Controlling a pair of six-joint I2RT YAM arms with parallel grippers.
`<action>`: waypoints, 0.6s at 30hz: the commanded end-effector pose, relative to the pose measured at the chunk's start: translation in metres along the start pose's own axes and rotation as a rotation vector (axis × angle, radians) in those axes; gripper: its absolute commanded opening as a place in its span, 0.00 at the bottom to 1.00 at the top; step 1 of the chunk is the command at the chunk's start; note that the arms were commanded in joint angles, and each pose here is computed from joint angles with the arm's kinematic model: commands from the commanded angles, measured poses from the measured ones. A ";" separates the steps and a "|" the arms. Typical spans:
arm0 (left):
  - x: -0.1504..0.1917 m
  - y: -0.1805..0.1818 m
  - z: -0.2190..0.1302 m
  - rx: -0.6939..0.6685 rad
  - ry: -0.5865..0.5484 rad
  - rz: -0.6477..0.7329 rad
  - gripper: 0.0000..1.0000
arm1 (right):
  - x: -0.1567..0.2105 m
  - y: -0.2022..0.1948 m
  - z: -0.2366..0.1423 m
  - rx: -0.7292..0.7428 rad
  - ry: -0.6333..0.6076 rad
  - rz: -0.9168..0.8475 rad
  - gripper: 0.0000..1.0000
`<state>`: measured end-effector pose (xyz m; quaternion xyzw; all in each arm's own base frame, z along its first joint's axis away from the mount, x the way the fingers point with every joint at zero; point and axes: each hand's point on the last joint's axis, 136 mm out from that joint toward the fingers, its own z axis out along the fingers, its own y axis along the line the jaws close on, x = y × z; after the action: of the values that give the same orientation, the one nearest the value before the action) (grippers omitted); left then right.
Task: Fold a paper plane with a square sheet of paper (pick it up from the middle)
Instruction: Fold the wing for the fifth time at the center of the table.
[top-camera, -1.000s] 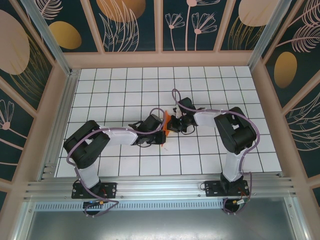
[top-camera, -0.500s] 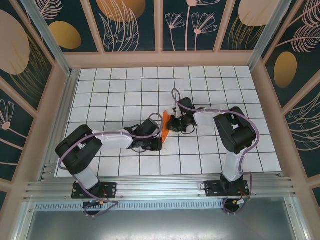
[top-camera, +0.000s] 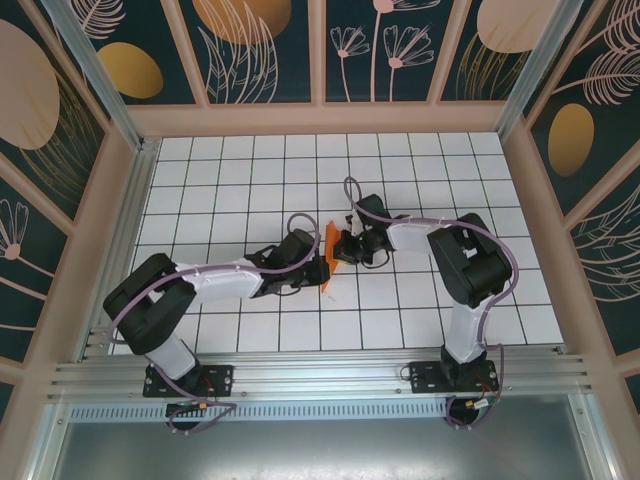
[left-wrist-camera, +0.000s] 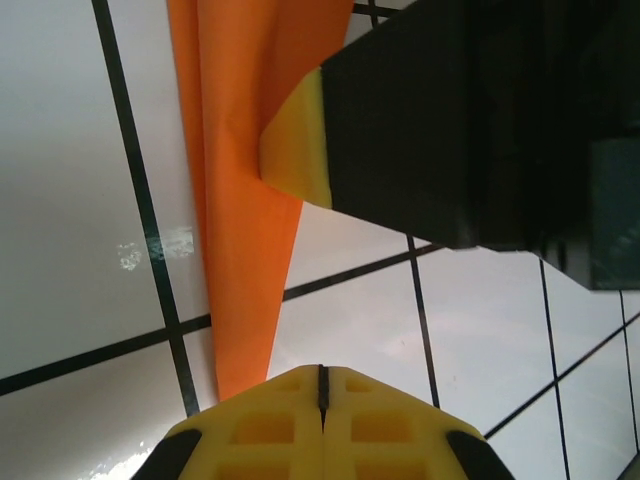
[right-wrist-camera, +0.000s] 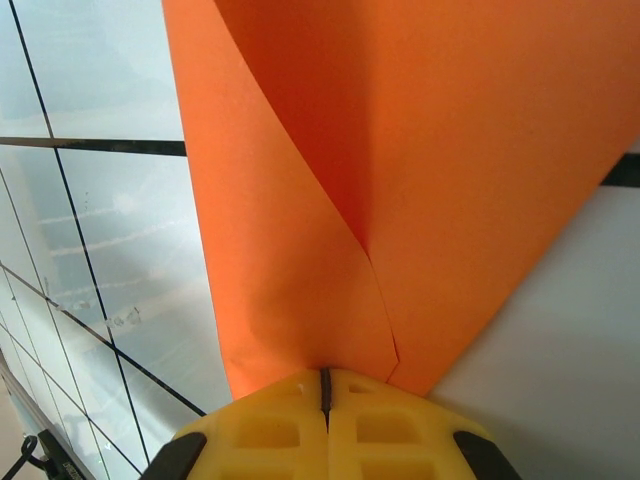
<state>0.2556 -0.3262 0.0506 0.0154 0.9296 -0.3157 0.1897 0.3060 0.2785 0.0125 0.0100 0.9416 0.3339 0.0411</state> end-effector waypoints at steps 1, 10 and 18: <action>-0.011 -0.004 0.011 0.002 -0.038 -0.057 0.02 | 0.028 -0.073 0.023 0.244 0.058 0.088 0.02; 0.009 0.027 0.025 -0.075 0.002 -0.102 0.00 | 0.024 -0.060 0.019 0.190 0.044 0.078 0.02; 0.032 0.052 0.025 -0.114 0.041 -0.154 0.00 | -0.011 -0.002 -0.017 0.025 -0.085 0.017 0.04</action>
<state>0.2565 -0.3205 0.0140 -0.0393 0.9359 -0.3048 0.1720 0.3072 0.2778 0.0178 0.0109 0.9398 0.3374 0.0522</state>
